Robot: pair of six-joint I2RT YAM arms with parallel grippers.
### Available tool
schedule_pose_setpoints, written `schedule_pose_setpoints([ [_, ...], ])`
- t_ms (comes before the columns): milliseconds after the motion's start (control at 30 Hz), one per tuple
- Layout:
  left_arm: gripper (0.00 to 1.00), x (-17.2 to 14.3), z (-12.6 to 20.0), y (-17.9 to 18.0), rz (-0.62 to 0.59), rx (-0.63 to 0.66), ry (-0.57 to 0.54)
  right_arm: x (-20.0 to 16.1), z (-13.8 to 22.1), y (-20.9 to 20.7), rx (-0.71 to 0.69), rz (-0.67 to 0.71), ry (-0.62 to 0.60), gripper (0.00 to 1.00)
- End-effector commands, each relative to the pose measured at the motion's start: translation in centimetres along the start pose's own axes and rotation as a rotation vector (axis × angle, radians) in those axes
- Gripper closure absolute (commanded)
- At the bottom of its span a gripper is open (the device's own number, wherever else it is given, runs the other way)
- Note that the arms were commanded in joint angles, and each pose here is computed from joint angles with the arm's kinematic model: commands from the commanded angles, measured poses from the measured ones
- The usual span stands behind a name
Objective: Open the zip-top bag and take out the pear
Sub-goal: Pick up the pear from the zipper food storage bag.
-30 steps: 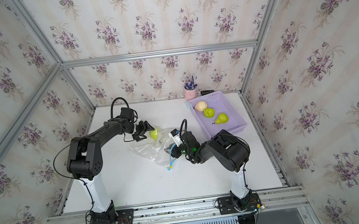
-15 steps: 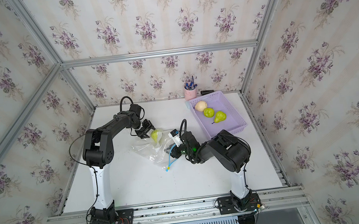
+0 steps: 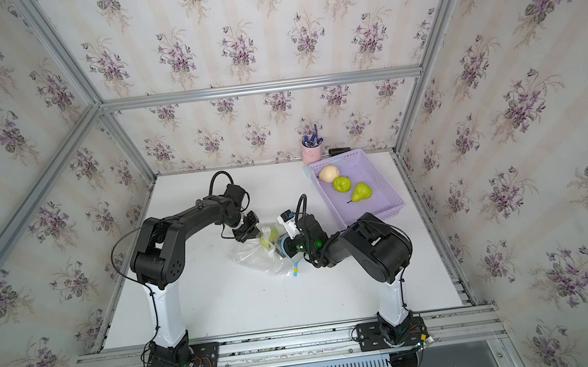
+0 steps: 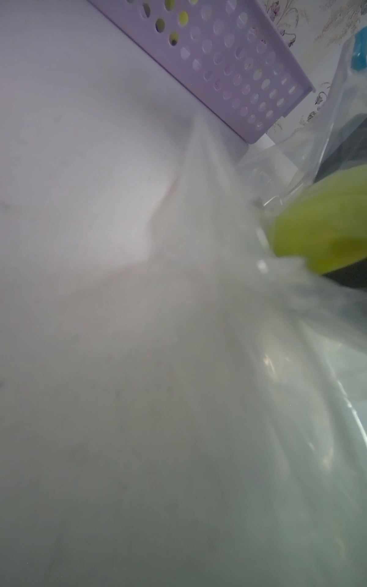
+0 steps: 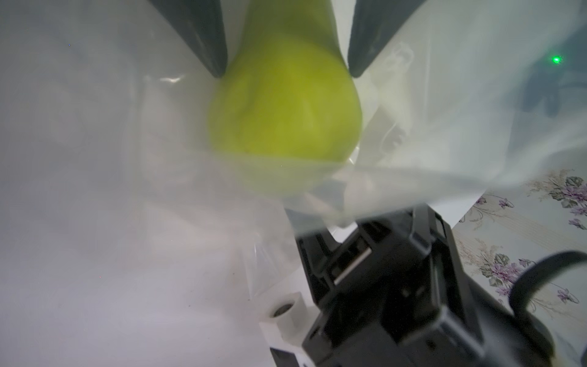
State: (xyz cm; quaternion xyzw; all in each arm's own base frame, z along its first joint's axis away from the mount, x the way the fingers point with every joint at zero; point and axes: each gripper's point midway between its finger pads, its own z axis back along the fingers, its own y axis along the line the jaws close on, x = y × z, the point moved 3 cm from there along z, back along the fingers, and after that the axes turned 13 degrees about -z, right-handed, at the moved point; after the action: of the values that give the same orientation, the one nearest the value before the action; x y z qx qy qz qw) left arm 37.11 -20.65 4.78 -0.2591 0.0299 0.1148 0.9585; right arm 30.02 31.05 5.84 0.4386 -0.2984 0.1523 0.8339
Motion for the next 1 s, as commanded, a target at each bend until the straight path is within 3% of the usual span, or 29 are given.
schedule_pose_setpoints([
  [0,1.00,-0.8,-0.6,-1.1,0.005,-0.068,0.028,0.6,-0.5,0.6,0.005,-0.004,-0.014,0.35],
  [200,1.00,-2.2,-0.9,-3.5,-0.043,-0.124,0.056,-0.6,-1.8,-0.3,-0.082,0.016,0.059,0.32],
  [300,1.00,-2.4,-0.6,-3.5,-0.040,-0.137,0.052,-0.9,-1.7,-0.6,-0.098,0.031,0.078,0.37],
  [367,1.00,-2.6,-0.5,-3.4,-0.043,-0.138,0.065,-0.9,-1.5,-0.2,-0.082,0.039,0.084,0.50],
  [533,1.00,-1.3,1.1,1.5,0.020,-0.057,0.009,0.0,1.4,0.7,-0.044,0.059,0.013,0.64],
  [767,1.00,0.5,3.5,8.6,0.115,-0.013,-0.036,-0.3,4.5,0.9,-0.016,0.054,-0.025,0.65],
  [967,1.00,1.8,5.0,10.1,0.144,-0.030,-0.086,-1.5,6.5,2.4,0.077,0.076,-0.031,0.64],
])
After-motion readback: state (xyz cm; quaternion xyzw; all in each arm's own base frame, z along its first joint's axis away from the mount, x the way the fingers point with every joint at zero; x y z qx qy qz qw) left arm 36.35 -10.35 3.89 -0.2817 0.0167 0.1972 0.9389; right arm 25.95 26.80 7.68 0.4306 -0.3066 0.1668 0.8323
